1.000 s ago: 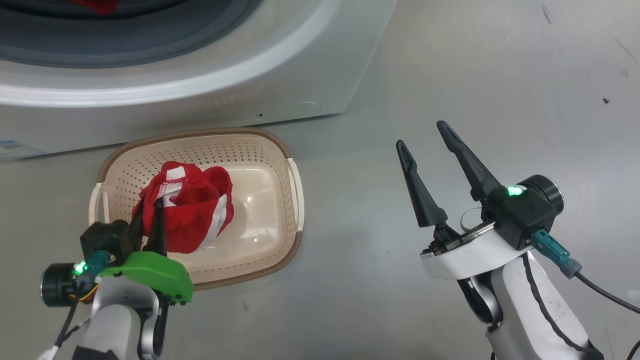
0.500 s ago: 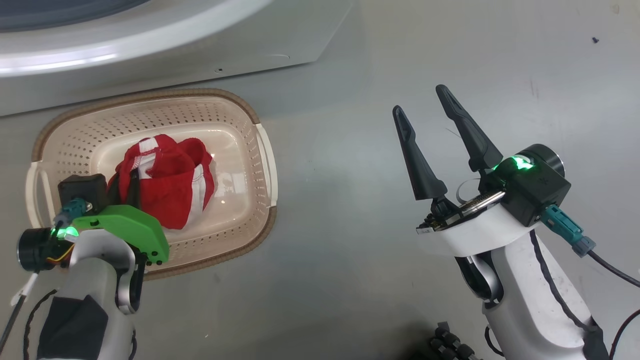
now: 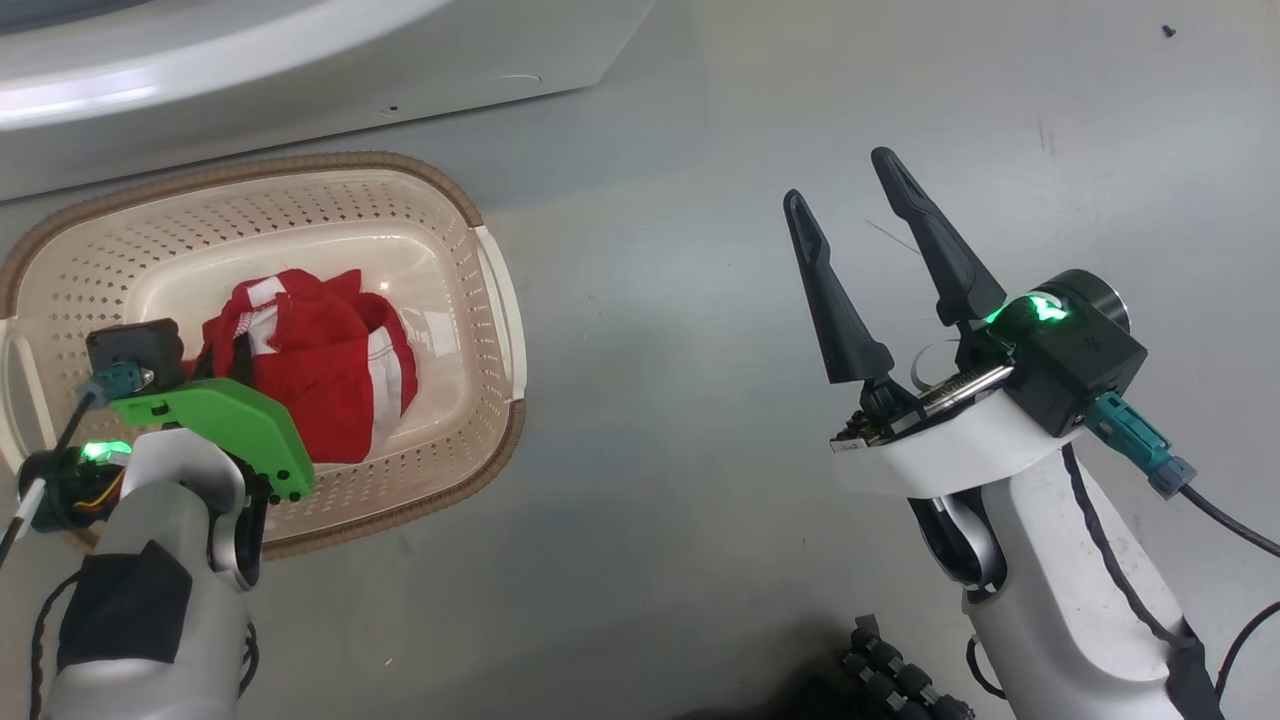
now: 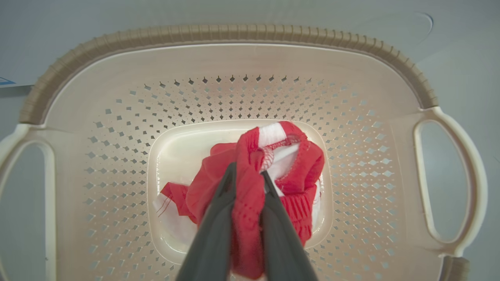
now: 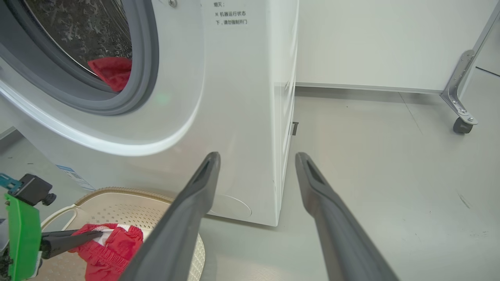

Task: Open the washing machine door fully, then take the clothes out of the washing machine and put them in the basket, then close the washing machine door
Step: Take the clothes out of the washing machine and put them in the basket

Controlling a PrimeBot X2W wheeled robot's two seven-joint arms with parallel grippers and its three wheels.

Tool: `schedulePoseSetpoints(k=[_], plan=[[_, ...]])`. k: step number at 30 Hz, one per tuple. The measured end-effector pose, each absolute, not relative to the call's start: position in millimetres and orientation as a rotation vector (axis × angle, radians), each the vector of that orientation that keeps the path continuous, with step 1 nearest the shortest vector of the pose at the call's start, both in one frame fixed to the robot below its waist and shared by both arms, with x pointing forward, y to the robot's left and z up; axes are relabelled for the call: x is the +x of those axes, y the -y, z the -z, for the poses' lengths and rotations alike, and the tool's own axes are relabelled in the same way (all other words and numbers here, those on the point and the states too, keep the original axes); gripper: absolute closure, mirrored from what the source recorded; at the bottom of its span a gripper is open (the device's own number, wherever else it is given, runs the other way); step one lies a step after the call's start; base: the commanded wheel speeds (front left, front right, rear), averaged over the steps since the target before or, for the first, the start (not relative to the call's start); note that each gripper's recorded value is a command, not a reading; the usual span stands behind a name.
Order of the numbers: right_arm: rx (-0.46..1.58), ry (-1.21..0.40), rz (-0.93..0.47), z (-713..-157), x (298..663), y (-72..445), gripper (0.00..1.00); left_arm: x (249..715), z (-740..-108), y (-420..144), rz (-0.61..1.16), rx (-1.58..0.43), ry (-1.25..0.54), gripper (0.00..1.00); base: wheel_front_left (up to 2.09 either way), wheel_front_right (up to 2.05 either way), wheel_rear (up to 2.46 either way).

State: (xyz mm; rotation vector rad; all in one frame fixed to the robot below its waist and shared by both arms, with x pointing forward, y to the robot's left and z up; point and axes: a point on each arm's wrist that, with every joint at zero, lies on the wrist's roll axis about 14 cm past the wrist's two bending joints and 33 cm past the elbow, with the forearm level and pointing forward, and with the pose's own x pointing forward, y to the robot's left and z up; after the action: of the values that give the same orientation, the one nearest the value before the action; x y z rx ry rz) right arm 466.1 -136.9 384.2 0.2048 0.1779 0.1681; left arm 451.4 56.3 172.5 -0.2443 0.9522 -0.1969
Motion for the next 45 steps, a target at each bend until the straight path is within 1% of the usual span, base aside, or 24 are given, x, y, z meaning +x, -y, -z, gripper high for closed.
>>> schedulePoseSetpoints(k=[3,4,5,6,7,12,14,22,31,39,45], plan=[[0.211,-0.18,-0.164,-383.7,466.3,137.2,0.0,453.2,-170.6,-55.9,0.195,-0.245,-0.96,1.0,0.0,0.0,0.0],[0.21,-0.18,-0.161,-383.5,466.2,137.6,0.0,453.7,-170.2,-56.1,0.191,-0.247,-0.961,0.91,0.0,0.0,0.0],[0.209,-0.18,-0.161,-383.6,466.4,137.6,0.0,453.9,-169.8,-56.4,0.189,-0.247,-0.963,0.58,0.0,0.0,0.0],[0.209,-0.179,-0.161,-383.8,466.6,137.5,0.0,454.2,-169.6,-57.0,0.186,-0.246,-0.962,0.13,0.0,0.0,0.0],[0.208,-0.179,-0.16,-384.1,467.0,137.9,0.0,454.1,-169.3,-57.5,0.184,-0.244,-0.962,0.0,0.0,0.0,0.0],[0.206,-0.164,-0.165,-389.5,469.9,137.4,0.0,458.0,-175.6,-60.9,0.168,-0.243,-0.927,0.0,0.0,0.0,0.0],[0.207,-0.159,-0.167,-391.9,469.9,136.7,0.0,464.1,-181.9,-64.7,0.142,-0.262,-0.889,0.0,0.0,0.0,0.0],[0.199,-0.137,-0.162,-402.6,470.2,138.7,0.0,483.0,-216.7,-62.3,0.134,-0.311,-0.729,0.0,0.0,0.0,0.0],[0.176,-0.117,-0.171,-415.4,464.2,135.9,0.0,492.9,-261.2,-68.5,0.151,-0.29,-0.589,0.0,0.0,0.0,0.0],[0.177,-0.102,-0.169,-429.7,448.4,134.4,0.0,498.5,-323.3,-72.7,0.189,-0.27,-0.429,0.0,0.0,0.0,0.0],[0.179,-0.077,-0.191,-443.8,439.4,127.0,0.0,515.9,-394.2,-79.0,0.202,-0.266,-0.227,0.0,0.0,0.0,0.0]])
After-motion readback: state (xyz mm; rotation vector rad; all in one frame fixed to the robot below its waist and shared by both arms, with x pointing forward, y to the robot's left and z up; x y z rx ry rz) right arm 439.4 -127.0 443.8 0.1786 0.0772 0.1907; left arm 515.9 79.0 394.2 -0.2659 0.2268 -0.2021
